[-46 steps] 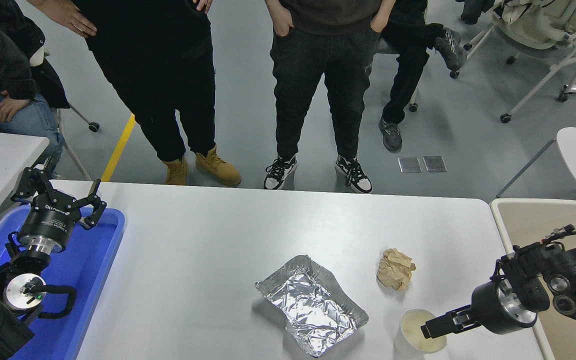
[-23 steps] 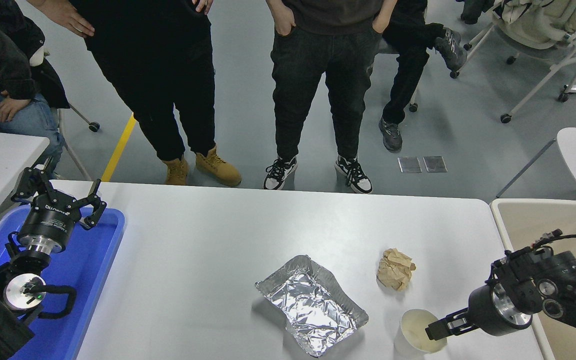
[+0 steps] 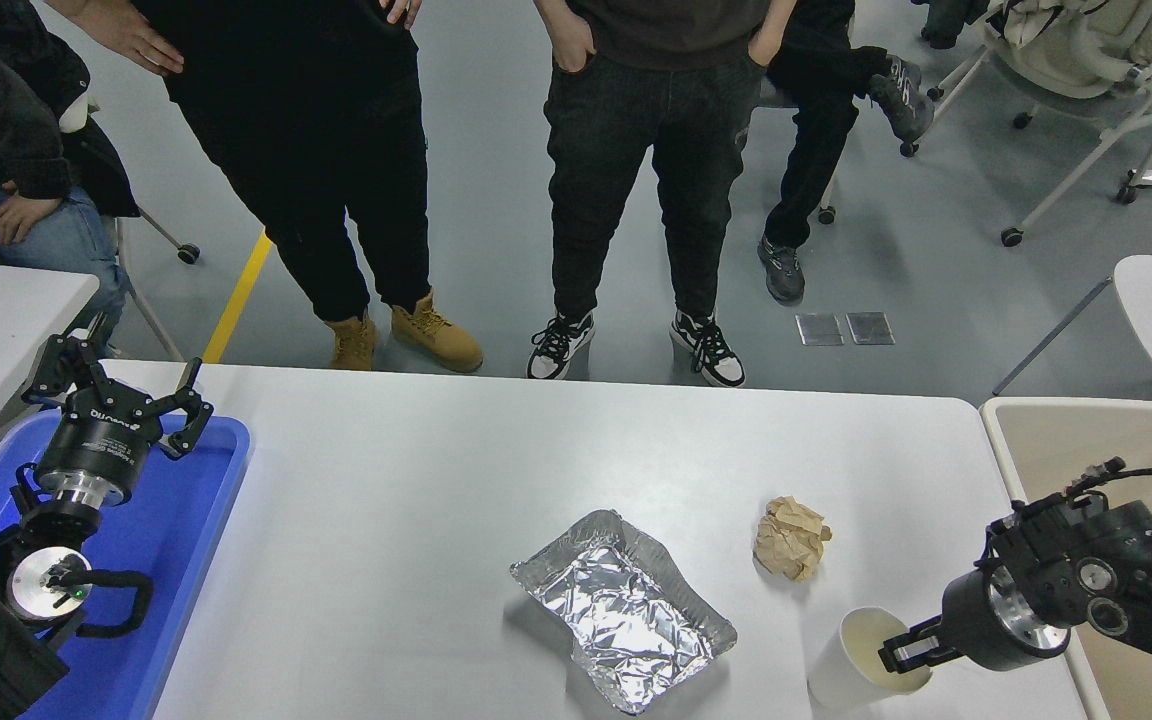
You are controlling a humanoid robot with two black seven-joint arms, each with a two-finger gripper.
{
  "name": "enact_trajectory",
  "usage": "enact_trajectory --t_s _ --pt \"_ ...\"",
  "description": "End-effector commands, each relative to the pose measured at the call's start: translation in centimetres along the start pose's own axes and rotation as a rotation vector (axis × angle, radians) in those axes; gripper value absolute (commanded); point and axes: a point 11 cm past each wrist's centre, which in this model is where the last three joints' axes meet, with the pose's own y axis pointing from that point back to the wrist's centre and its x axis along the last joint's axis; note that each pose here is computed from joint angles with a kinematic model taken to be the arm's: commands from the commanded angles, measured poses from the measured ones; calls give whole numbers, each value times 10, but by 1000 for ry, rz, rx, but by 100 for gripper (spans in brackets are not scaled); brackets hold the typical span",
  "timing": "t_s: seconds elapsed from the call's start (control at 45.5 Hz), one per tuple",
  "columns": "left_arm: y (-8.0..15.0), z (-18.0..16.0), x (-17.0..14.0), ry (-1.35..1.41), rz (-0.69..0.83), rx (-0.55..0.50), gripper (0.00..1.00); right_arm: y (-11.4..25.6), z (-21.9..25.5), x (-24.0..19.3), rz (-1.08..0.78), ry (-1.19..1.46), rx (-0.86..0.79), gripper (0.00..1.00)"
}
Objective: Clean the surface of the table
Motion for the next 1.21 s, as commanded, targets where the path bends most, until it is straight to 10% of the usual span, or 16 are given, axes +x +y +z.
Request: enact_trajectory --t_s 0.0,1.187 --pt "0 0 0 0 0 0 100 15 5 12 34 3 -13 0" --pt "0 0 0 0 0 0 100 265 23 90 382 -170 -12 0"
